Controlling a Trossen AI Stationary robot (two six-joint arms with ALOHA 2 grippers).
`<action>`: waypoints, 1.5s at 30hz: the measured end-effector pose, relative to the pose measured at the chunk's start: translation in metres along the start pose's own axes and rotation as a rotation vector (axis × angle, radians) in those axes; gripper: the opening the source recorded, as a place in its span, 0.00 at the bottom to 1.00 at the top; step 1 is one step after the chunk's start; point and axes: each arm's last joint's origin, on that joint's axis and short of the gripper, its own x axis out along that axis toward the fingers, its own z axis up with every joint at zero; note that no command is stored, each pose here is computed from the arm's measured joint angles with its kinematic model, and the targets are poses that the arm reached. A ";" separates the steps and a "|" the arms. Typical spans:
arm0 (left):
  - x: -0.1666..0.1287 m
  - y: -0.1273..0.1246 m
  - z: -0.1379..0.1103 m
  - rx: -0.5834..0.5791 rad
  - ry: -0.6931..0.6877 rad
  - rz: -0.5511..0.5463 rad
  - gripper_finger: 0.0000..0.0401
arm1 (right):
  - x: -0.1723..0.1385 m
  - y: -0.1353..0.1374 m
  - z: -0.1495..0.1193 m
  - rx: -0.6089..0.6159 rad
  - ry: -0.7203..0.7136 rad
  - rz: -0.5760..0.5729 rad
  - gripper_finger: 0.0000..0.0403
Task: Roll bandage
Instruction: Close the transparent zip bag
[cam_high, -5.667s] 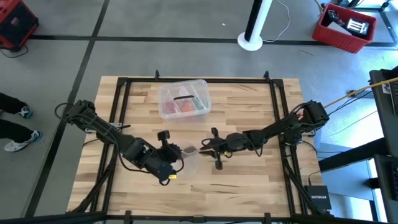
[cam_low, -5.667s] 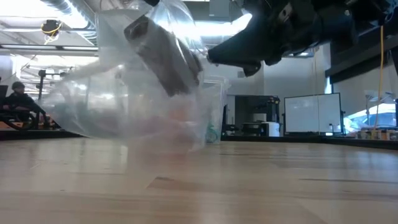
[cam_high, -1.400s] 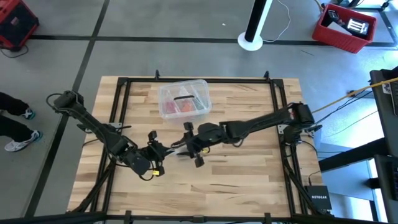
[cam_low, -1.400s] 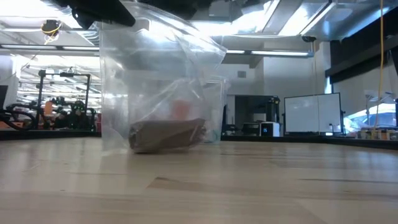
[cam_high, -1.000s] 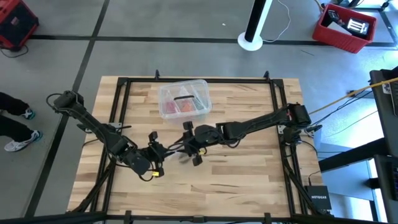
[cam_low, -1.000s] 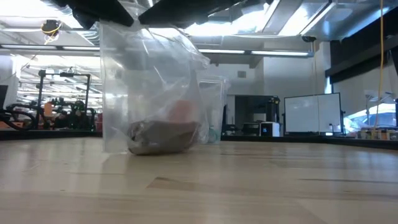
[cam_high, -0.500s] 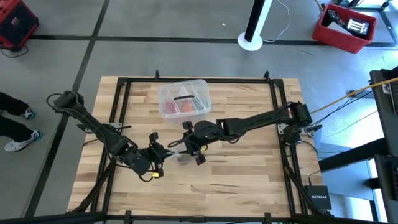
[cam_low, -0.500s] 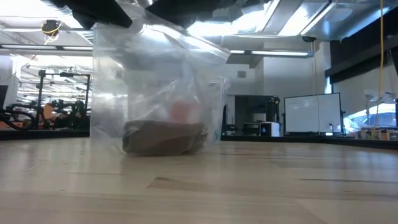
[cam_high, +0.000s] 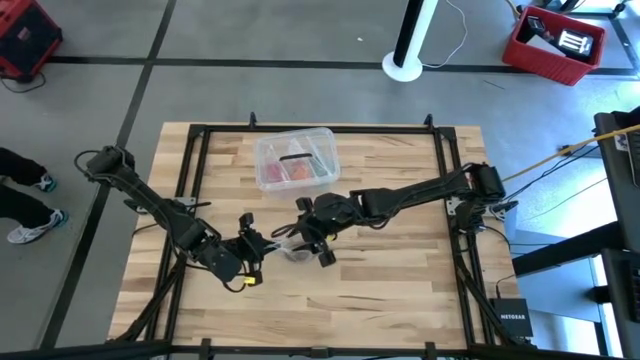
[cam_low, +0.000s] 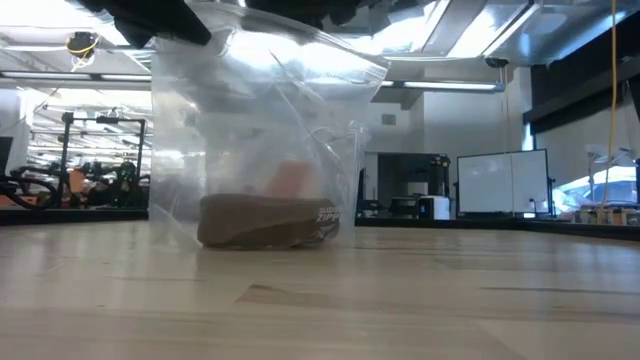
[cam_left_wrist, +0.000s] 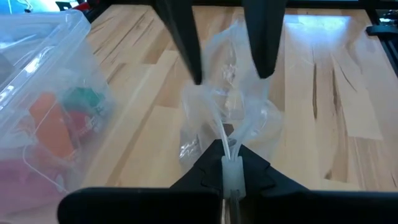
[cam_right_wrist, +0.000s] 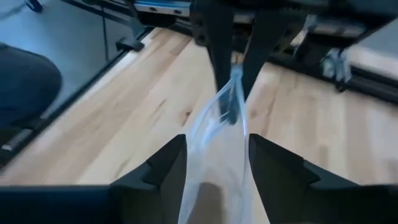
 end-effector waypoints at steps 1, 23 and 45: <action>0.000 0.000 0.000 0.000 0.001 0.000 0.01 | -0.001 0.001 0.000 0.020 0.005 0.013 0.43; 0.000 0.000 0.001 -0.028 -0.006 -0.003 0.02 | 0.017 -0.002 -0.014 0.030 0.049 -0.055 0.57; -0.027 0.006 0.004 -0.118 -0.064 -0.025 0.10 | -0.007 -0.006 -0.008 0.015 0.054 -0.117 0.01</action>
